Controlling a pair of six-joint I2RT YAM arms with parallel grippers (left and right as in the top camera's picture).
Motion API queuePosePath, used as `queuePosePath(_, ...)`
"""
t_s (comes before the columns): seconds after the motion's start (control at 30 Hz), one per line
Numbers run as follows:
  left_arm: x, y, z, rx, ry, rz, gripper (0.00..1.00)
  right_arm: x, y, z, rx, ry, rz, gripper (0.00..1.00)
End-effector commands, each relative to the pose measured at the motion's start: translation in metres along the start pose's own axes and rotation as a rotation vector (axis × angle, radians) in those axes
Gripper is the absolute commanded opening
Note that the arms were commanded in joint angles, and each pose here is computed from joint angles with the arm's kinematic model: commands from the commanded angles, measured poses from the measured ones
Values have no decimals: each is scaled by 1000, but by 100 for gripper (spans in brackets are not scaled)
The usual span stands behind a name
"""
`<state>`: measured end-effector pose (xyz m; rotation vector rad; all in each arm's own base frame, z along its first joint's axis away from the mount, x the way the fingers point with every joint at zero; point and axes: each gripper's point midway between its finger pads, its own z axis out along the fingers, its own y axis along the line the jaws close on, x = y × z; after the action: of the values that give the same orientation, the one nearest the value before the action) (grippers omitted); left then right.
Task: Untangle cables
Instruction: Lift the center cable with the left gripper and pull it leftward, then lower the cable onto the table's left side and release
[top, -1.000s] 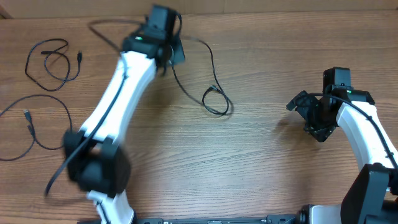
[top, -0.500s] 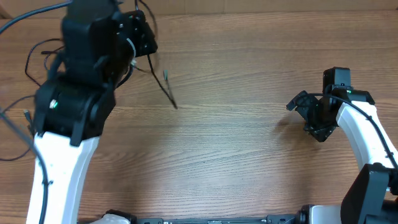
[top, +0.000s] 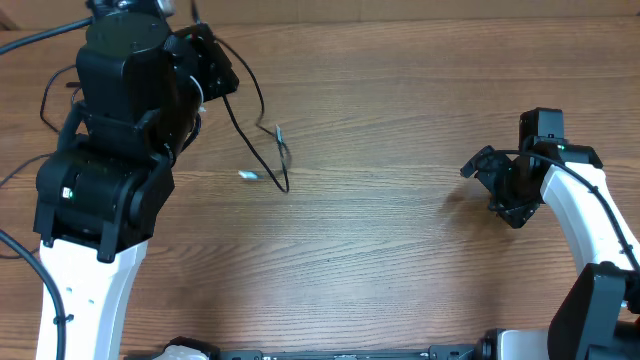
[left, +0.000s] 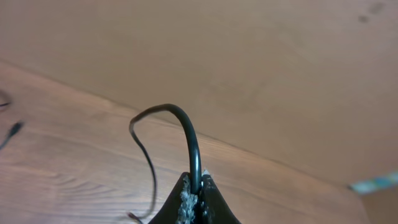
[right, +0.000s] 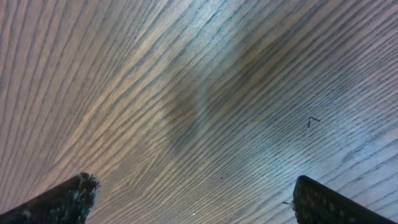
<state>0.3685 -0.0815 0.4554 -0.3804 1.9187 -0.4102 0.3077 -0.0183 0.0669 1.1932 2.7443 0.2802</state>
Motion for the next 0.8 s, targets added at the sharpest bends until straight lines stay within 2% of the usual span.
queuePosePath(0.0,-10,29,2,-155,-67,-84,4,-2,-4,1,13,-7,3,100)
queuePosePath(0.1,-3,41,4,-196,-42,-138,4,-2,-4,1,13,-7,3,100)
queuePosePath(0.37,23,98,-9,-416,11,-455,4,-2,-4,1,13,-7,3,100)
queuePosePath(0.5,40,120,-20,-524,69,-439,4,-2,-4,1,13,-7,3,100)
queuePosePath(0.63,46,147,-38,-676,48,-413,4,-2,-4,1,13,-7,3,100)
queuePosePath(0.77,62,170,-63,-838,26,-516,4,-2,-4,1,13,-7,3,100)
